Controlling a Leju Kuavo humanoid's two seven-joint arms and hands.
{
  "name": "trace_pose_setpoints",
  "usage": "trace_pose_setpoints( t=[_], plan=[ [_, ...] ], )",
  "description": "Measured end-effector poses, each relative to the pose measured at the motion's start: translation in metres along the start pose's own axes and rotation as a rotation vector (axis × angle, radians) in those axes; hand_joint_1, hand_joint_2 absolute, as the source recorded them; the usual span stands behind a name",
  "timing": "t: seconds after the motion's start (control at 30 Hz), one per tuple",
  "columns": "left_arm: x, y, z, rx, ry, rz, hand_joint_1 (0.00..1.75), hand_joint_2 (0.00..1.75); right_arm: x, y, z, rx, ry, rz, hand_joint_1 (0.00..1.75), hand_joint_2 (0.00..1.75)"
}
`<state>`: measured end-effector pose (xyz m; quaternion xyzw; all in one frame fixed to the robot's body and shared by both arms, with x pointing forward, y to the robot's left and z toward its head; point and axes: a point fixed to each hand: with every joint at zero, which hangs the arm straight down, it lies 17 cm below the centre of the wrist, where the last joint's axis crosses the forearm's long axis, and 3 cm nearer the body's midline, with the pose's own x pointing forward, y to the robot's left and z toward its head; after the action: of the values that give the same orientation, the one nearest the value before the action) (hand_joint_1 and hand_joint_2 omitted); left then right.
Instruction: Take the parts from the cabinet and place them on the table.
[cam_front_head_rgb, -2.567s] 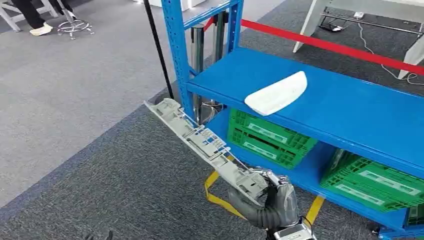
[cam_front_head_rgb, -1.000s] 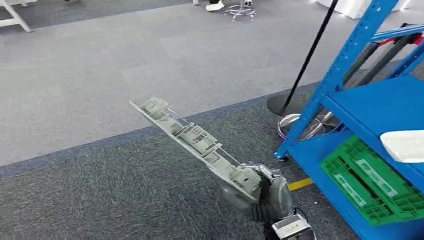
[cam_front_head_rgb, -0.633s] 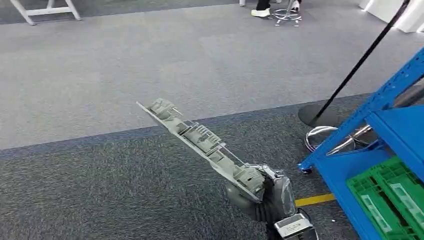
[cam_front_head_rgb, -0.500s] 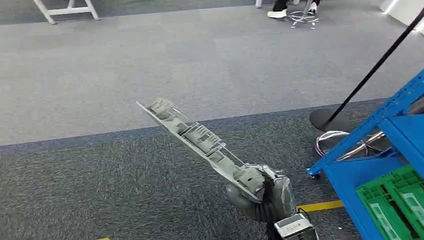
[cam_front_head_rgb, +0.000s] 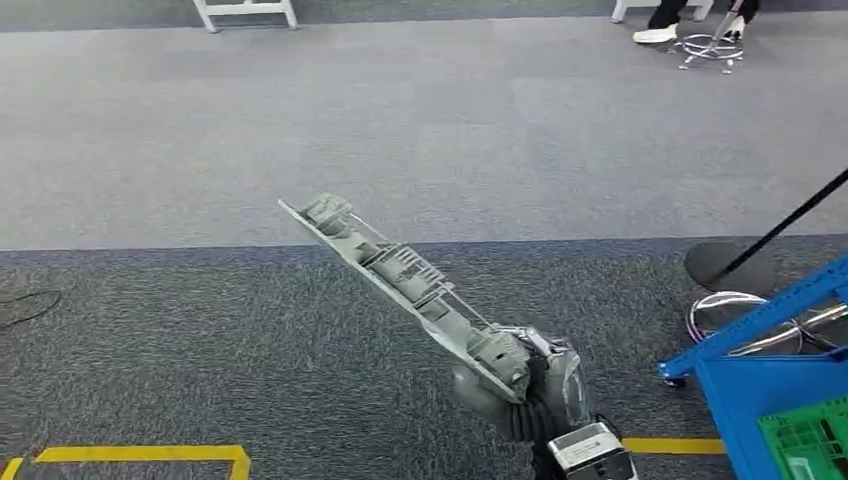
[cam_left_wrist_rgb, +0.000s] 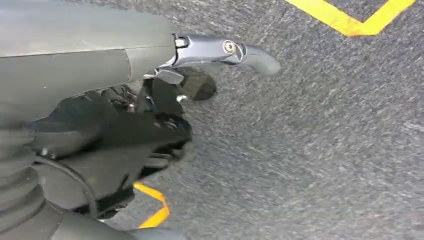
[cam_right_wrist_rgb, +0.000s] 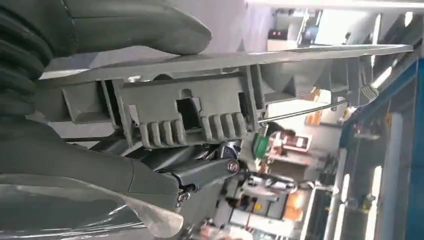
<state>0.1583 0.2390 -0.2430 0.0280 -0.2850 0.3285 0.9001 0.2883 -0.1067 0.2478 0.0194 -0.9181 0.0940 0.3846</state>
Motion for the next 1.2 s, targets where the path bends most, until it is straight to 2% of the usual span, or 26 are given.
trace_pose_setpoints(
  t=[0.97,1.2],
  plan=[
    [0.003,0.004,0.0,0.019,-0.021,0.0,0.0,1.75,-0.001,-0.004,-0.001,-0.019,0.005,0.005,1.75,1.75],
    [0.009,0.003,0.0,0.004,-0.052,0.006,0.0,1.75,-0.002,-0.006,-0.002,-0.024,0.007,0.017,1.75,1.75]
  ],
)
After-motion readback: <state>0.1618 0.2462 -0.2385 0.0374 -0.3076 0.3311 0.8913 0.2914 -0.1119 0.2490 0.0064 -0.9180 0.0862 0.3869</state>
